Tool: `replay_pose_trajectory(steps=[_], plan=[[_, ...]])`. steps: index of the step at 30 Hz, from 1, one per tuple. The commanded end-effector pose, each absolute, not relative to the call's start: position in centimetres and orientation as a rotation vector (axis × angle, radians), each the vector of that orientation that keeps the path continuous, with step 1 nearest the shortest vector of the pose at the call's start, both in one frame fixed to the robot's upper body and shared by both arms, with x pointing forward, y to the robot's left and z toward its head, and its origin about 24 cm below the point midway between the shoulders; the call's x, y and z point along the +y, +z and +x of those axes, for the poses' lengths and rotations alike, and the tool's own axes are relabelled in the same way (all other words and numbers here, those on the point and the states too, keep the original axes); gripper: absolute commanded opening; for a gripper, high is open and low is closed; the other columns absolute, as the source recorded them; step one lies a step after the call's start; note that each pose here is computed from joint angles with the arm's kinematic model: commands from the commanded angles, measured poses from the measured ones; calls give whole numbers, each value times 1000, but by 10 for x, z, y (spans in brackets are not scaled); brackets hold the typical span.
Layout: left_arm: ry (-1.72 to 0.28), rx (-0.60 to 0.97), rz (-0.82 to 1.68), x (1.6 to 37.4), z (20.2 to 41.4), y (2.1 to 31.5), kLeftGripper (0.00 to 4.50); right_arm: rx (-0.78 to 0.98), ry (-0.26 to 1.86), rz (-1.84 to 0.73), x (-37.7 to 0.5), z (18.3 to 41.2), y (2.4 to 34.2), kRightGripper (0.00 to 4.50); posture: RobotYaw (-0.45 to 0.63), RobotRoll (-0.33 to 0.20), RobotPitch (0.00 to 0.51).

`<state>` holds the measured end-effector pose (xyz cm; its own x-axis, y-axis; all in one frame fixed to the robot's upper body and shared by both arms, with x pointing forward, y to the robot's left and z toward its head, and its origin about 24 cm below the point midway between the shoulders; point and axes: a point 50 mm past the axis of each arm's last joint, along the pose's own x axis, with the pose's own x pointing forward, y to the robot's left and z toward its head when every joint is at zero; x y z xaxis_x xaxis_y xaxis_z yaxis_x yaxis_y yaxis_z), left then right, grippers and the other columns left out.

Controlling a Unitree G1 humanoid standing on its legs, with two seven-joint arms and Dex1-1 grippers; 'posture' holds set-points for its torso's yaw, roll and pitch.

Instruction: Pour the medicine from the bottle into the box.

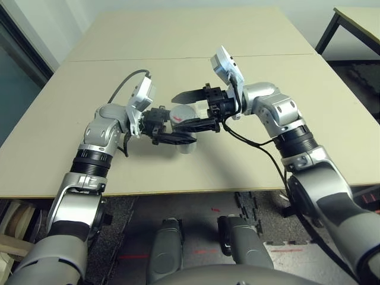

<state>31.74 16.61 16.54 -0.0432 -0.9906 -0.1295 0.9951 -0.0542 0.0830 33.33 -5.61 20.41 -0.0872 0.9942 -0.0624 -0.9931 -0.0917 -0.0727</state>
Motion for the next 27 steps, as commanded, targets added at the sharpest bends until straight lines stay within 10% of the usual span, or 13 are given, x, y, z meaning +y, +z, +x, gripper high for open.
replay_pose_trajectory(steps=[1, 13, 27], plan=[[-1603, 56, 185, 175, 317, 161, 2645, -40, 1558, -97, -81, 337, 215, 4500, -59, 0, 88], [-1541, 61, 200, 189, 322, 160, 2645, -27, 1450, -135, -119, 339, 228, 4500, -73, 0, 88], [-1514, 23, 218, 185, 330, 163, 2645, 15, 1500, -165, -54, 330, 218, 4500, -62, 0, 95]])
